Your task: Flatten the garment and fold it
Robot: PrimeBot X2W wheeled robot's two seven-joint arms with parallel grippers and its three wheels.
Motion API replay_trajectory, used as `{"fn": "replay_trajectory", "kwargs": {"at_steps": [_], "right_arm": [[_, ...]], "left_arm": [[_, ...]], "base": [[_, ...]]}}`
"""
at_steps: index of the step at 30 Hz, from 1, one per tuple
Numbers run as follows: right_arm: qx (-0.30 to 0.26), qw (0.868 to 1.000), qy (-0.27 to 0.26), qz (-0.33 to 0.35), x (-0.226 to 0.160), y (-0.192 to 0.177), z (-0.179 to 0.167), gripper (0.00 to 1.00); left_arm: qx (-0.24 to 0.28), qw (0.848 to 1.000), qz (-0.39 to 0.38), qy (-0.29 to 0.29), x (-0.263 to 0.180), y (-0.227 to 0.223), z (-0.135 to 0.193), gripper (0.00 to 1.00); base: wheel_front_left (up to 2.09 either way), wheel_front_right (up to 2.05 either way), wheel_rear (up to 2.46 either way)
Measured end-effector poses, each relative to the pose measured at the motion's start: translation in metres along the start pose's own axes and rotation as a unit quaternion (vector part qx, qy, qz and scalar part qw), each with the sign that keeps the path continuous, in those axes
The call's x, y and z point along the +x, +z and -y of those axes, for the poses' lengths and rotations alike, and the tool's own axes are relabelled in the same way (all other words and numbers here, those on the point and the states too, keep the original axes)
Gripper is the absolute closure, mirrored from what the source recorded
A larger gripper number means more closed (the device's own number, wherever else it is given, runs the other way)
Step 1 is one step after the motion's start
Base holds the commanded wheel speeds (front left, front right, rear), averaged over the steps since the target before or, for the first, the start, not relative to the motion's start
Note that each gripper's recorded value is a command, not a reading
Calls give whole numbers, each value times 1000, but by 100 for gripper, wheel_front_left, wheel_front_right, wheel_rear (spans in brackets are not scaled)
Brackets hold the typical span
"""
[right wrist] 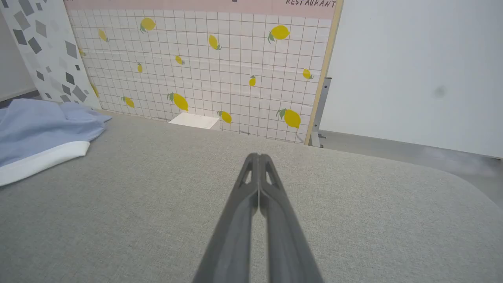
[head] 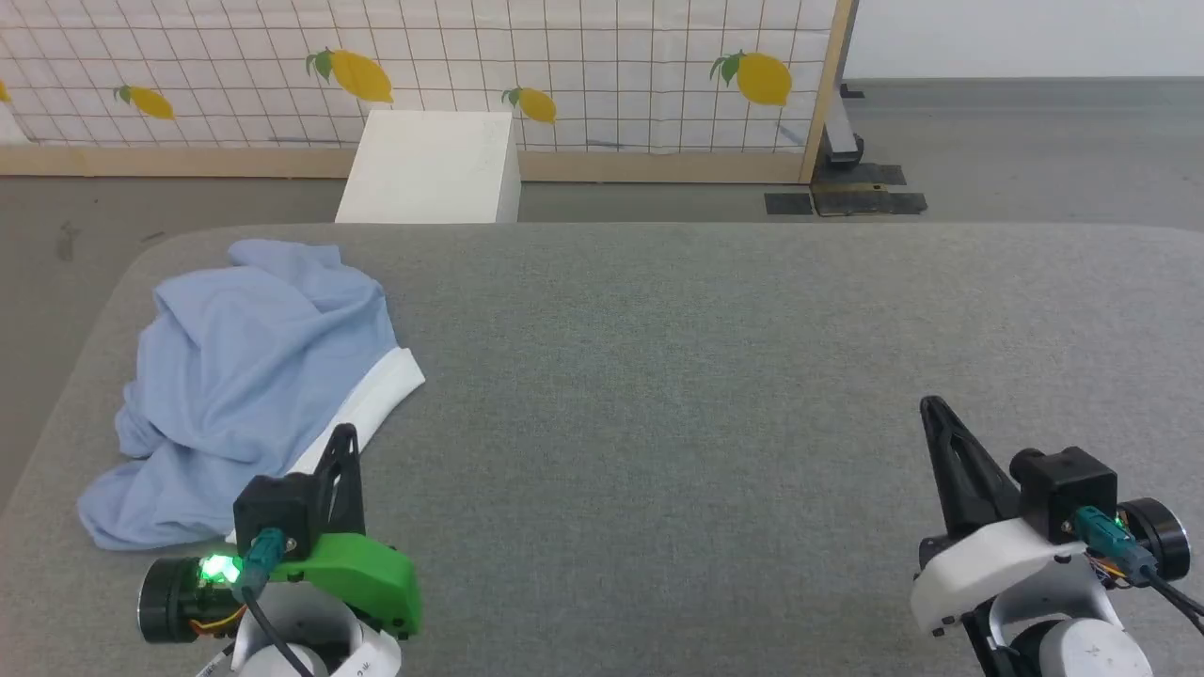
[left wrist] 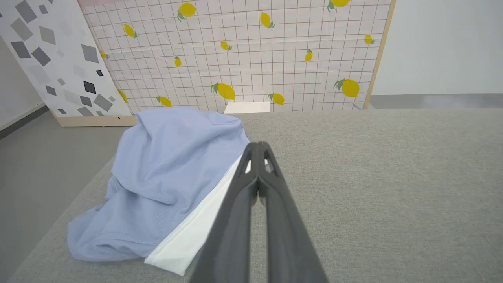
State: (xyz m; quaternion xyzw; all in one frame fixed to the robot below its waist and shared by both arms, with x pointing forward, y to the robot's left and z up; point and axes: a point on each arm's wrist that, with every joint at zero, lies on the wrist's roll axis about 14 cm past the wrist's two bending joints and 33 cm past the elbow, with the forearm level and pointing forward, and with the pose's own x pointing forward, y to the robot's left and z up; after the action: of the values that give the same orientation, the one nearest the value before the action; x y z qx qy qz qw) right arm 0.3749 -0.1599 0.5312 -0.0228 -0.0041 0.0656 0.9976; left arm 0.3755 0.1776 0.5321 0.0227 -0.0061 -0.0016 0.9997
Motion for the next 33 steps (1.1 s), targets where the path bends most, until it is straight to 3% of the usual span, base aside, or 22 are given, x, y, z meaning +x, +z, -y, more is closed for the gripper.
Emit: {"fn": "replay_trajectory", "kwargs": {"at_steps": [33], "right_arm": [[0, 1000, 0, 0, 0, 0, 0, 100]], "left_arm": [[0, 1000, 0, 0, 0, 0, 0, 100]], "base": [[0, 0, 0]]}}
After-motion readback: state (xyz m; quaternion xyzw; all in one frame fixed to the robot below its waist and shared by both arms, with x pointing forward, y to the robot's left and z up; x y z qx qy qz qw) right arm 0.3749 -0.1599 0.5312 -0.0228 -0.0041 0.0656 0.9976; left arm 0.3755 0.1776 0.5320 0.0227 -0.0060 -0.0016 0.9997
